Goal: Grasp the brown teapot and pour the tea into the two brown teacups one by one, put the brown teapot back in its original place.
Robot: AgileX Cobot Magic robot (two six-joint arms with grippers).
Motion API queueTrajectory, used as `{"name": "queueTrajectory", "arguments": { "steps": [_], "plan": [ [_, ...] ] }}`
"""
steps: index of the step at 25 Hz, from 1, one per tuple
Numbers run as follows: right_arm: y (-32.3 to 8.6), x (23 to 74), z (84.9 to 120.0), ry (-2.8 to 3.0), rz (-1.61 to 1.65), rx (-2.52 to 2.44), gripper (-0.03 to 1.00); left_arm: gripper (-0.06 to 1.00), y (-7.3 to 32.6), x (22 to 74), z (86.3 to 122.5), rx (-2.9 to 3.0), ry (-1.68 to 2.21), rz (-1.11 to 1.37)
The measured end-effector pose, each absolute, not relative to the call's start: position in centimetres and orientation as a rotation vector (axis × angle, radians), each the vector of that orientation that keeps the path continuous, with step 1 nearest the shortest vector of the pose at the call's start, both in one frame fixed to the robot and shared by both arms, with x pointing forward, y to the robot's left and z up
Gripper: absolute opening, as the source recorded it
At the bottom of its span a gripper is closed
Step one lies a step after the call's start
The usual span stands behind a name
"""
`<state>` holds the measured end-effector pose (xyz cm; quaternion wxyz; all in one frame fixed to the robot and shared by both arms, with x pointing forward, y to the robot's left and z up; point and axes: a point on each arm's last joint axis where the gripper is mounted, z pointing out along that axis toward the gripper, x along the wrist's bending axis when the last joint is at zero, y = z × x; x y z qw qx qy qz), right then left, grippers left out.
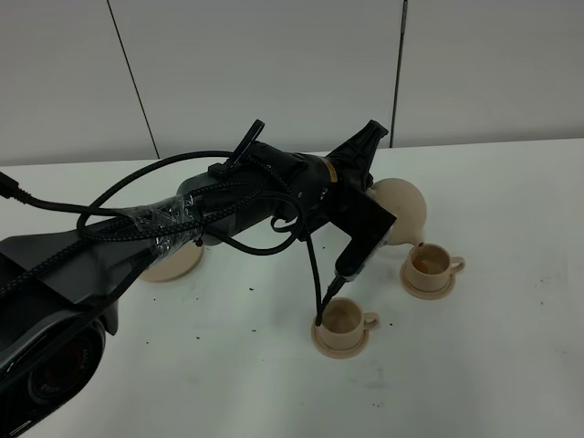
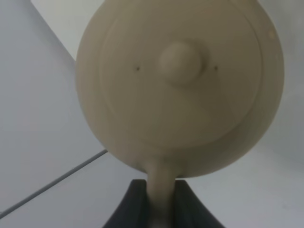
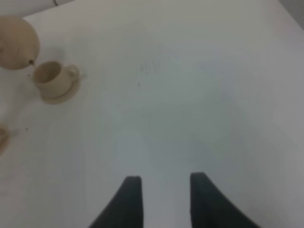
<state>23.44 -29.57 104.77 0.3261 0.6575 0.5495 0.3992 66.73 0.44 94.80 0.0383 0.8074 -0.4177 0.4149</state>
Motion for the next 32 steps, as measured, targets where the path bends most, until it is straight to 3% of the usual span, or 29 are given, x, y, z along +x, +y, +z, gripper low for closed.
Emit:
{"name": "queueTrajectory", "arguments": {
  "steps": [32],
  "plan": [
    [-29.57, 23.44, 104.77, 1.440, 1.046, 1.723, 0.24, 0.17, -0.54, 66.27, 94.99, 2.385, -1.474, 1.336]
  ]
}}
